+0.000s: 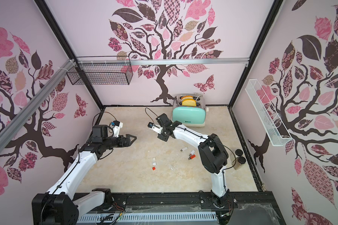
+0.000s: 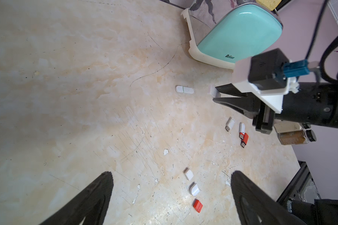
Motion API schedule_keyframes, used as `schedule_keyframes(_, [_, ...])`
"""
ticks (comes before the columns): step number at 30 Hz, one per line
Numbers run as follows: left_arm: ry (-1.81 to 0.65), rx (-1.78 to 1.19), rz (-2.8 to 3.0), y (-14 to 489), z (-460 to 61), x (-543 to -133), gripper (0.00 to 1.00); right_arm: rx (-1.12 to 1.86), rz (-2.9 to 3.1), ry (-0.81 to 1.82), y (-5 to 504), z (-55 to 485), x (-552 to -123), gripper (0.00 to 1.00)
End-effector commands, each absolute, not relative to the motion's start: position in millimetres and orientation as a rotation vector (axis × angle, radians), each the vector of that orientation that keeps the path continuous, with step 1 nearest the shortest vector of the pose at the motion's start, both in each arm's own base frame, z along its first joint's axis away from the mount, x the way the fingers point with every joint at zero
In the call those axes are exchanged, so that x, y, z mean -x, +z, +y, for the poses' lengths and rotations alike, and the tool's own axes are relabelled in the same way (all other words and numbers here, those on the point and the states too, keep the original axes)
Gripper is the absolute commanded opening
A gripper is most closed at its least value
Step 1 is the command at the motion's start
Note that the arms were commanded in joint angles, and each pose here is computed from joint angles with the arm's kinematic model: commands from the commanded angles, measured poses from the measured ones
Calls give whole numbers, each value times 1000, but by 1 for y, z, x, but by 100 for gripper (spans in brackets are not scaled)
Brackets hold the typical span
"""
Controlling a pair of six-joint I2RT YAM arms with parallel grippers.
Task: Close the usb drive cover
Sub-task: Place the USB drive at the center of the board.
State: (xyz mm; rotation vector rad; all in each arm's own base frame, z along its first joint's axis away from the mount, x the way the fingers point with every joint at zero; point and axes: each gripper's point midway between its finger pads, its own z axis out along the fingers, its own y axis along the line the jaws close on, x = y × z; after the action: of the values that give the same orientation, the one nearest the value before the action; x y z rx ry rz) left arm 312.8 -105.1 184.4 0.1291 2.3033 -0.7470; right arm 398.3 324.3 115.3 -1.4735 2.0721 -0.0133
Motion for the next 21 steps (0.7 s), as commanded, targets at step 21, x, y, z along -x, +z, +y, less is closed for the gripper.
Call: schedule_keyframes(21, [-733, -152, 2278, 190, -103, -312, 98, 1757, 2204, -124, 33, 319, -395, 0])
